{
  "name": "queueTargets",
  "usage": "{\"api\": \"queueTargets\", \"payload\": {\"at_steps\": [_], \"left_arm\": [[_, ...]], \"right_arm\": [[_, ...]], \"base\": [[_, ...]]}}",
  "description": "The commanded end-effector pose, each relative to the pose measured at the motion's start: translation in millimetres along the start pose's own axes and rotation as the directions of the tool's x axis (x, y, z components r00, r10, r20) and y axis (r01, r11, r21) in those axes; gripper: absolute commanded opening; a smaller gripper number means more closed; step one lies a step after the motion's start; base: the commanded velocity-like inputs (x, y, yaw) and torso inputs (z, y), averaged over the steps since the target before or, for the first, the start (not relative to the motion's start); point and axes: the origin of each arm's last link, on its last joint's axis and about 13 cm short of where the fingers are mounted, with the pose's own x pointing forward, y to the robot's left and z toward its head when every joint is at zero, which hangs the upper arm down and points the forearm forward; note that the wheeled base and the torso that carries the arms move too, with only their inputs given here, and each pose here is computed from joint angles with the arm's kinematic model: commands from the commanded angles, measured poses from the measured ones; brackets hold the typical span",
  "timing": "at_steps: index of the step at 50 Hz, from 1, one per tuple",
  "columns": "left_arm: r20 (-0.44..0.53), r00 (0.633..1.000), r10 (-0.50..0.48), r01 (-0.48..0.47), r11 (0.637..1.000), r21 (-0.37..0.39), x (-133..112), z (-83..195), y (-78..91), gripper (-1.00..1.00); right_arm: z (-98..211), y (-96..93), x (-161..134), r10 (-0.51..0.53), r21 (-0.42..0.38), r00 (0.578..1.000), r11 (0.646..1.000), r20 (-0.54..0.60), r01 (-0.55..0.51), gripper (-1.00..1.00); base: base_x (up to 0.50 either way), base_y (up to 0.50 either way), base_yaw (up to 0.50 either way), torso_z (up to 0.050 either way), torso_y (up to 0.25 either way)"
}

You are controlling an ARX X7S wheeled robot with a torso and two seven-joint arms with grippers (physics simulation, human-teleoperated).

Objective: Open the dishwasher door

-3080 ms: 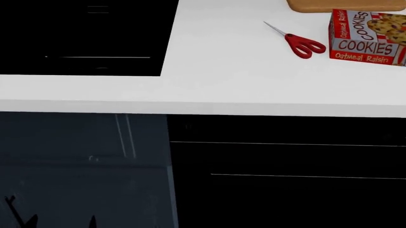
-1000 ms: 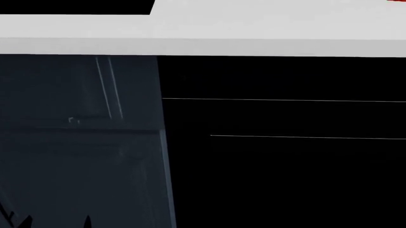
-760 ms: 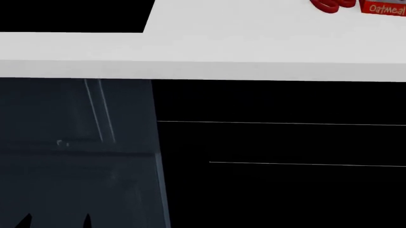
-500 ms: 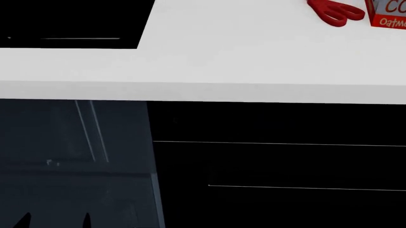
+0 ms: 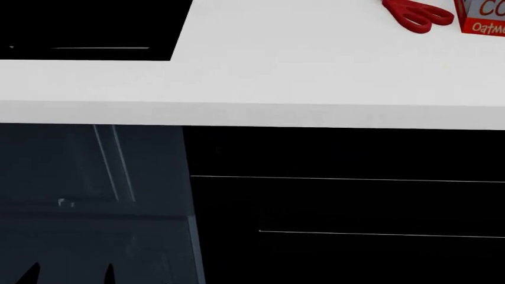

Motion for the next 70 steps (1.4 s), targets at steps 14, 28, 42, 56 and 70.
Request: {"api": "queueTargets", "payload": {"at_steps": [14,28,42,56,70], "left_arm": [[0.015,1.0,-0.004,0.004,1.0,-0.003,2.8,-1.7,-2.5,1.0],[0.022,1.0,-0.003,0.003,1.0,-0.001,3.1,-1.3,-1.5,1.0],[0.03,1.0,0.004,-0.005,1.0,0.006,1.6,1.9,0.3,1.0],[0.034,0.999,0.012,-0.012,1.0,0.01,2.3,1.7,2.5,1.0],[0.041,0.999,0.018,-0.019,1.0,0.015,2.9,4.4,4.4,1.0]], "right_arm": [[4.3,-47.2,3.6,0.172,-0.642,0.983,0.748,-0.061,-0.171,1.0],[5.5,-59.9,25.9,0.209,-0.787,0.97,0.575,-0.121,-0.223,1.0],[-1.1,-61.2,51.5,0.203,-0.814,0.968,0.531,-0.147,-0.234,1.0],[3.5,-66.3,77.6,0.186,-0.842,0.971,0.491,-0.152,-0.226,1.0],[-2.7,-63.4,93.4,0.193,-0.84,0.964,0.479,-0.183,-0.255,1.0]], "base": [[0.0,0.0,0.0,0.0,0.0],[0.0,0.0,0.0,0.0,0.0],[0.0,0.0,0.0,0.0,0.0],[0.0,0.0,0.0,0.0,0.0],[0.0,0.0,0.0,0.0,0.0]]}}
